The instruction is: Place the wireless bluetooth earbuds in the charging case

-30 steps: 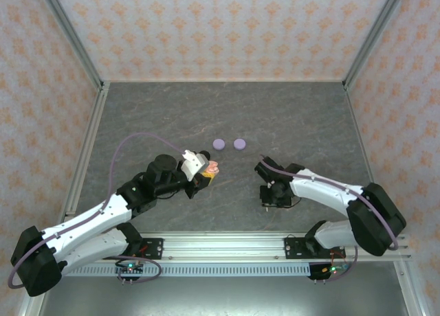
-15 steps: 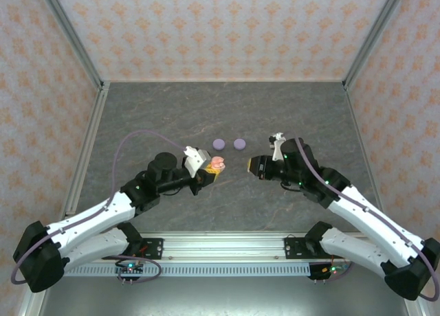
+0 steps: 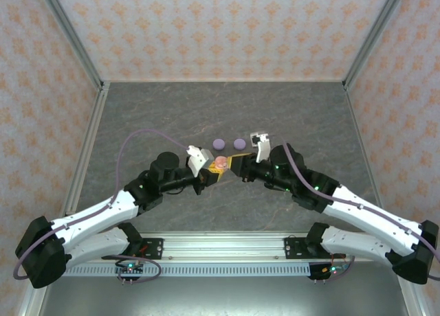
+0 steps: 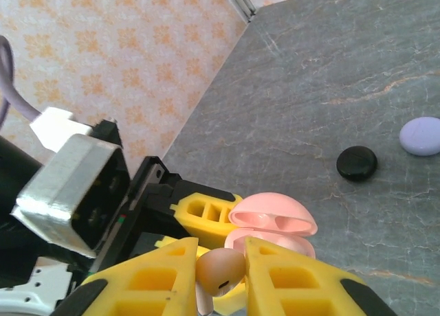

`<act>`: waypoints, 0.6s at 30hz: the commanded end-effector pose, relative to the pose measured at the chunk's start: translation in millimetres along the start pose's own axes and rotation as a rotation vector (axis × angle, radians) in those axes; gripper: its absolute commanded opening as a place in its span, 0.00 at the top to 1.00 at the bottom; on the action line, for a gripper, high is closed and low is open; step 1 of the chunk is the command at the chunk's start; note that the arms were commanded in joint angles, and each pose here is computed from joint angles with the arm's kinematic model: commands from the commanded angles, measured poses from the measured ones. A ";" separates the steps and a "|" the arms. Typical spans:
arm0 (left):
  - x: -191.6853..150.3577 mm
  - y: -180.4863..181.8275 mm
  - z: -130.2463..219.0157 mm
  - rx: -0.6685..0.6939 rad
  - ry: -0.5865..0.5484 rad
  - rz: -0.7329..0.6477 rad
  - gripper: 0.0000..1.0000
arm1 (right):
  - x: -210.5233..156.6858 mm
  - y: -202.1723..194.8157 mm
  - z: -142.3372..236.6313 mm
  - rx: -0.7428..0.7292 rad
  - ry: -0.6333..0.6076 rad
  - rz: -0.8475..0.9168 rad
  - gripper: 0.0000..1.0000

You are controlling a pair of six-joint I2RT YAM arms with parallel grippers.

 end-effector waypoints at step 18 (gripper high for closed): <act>30.2 -6.6 2.1 -0.028 -0.096 -0.027 1.00 | 6.4 -2.3 -24.4 -0.069 -0.049 0.091 0.79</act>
Point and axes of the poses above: each hand's point on the last joint's axis, 136 mm out from that joint toward the fingers, its own z axis back along the fingers, its own y axis along the line the jaws close on, x = y × z, the point moved 1 cm from there along z, back along the fingers, and after that the axes turned 5 degrees about -z, right-handed, at the moved point
